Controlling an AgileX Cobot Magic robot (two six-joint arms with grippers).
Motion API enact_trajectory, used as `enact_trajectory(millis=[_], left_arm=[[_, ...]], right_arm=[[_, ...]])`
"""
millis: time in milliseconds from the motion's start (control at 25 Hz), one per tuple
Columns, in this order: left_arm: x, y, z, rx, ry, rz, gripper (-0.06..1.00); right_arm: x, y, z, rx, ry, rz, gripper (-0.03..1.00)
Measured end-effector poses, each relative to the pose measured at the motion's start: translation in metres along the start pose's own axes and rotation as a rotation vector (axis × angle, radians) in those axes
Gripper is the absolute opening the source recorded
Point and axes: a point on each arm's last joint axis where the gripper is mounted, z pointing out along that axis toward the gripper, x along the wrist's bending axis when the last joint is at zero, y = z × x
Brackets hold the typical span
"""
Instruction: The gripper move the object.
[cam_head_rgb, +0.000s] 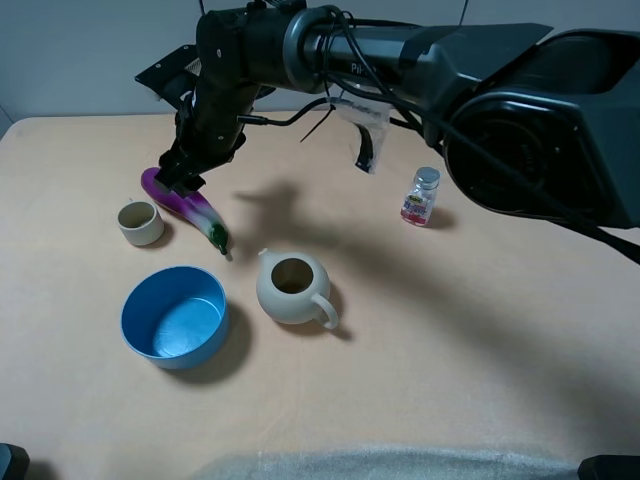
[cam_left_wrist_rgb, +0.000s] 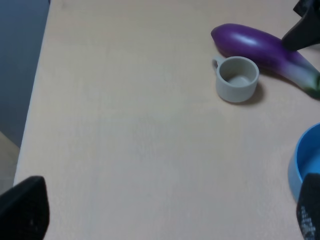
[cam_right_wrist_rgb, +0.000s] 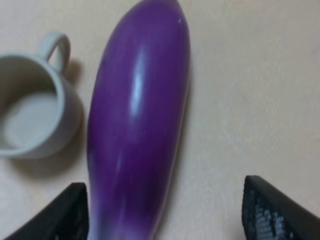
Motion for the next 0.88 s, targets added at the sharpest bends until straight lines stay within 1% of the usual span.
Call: enact_trajectory(millis=[280, 880], left_arm=[[0.0, 0.0, 0.0, 0.0, 0.0, 0.0, 0.99], [0.0, 0.0, 0.0, 0.0, 0.0, 0.0, 0.99]], right_arm=[[0.002, 0.006, -0.026, 0.031, 0.006, 0.02, 0.48], [0.009, 0.017, -0.098, 0.105, 0.031, 0.055, 0.48]])
